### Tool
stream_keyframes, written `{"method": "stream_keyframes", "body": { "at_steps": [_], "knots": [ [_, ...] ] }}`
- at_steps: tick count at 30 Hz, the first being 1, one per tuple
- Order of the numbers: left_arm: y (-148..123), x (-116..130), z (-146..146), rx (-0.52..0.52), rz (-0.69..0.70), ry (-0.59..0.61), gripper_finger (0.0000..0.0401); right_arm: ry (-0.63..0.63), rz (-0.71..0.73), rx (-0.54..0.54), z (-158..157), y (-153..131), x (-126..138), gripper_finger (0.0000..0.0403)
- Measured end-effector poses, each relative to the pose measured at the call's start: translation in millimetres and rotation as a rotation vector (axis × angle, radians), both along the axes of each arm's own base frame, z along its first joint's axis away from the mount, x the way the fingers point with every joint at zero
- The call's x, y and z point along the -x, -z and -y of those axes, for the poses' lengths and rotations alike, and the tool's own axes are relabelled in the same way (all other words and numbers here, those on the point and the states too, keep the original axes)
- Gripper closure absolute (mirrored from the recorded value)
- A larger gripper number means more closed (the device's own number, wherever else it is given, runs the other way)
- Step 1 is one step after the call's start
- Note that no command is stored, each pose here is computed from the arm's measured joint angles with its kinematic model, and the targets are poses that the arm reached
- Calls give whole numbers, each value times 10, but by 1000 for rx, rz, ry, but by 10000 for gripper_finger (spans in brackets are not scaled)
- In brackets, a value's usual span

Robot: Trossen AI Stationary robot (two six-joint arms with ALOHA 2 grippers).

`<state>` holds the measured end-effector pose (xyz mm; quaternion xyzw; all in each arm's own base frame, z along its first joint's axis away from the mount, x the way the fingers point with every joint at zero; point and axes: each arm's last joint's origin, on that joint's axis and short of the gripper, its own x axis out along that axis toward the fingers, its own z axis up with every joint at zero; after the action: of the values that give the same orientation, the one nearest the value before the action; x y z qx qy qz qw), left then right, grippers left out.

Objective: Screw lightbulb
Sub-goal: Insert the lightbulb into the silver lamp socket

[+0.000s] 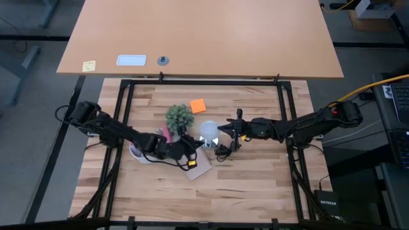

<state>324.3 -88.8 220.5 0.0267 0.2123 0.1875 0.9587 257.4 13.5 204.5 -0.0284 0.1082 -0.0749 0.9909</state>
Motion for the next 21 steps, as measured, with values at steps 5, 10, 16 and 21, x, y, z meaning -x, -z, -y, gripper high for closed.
{"method": "stream_keyframes", "body": {
  "at_steps": [5,10,16,21],
  "knots": [
    [2,-6,-42,-21,8,-55,401,-8,0,-1,-2,0,0,391],
    [-5,5,-62,-63,21,-131,401,-16,-1,-3,-5,0,0,391],
    [4,16,-72,-82,12,-160,401,-64,-2,-14,-19,2,-1,391],
    [16,23,-108,-88,9,-207,401,-98,-1,-22,-29,1,-2,391]
  ]
}}
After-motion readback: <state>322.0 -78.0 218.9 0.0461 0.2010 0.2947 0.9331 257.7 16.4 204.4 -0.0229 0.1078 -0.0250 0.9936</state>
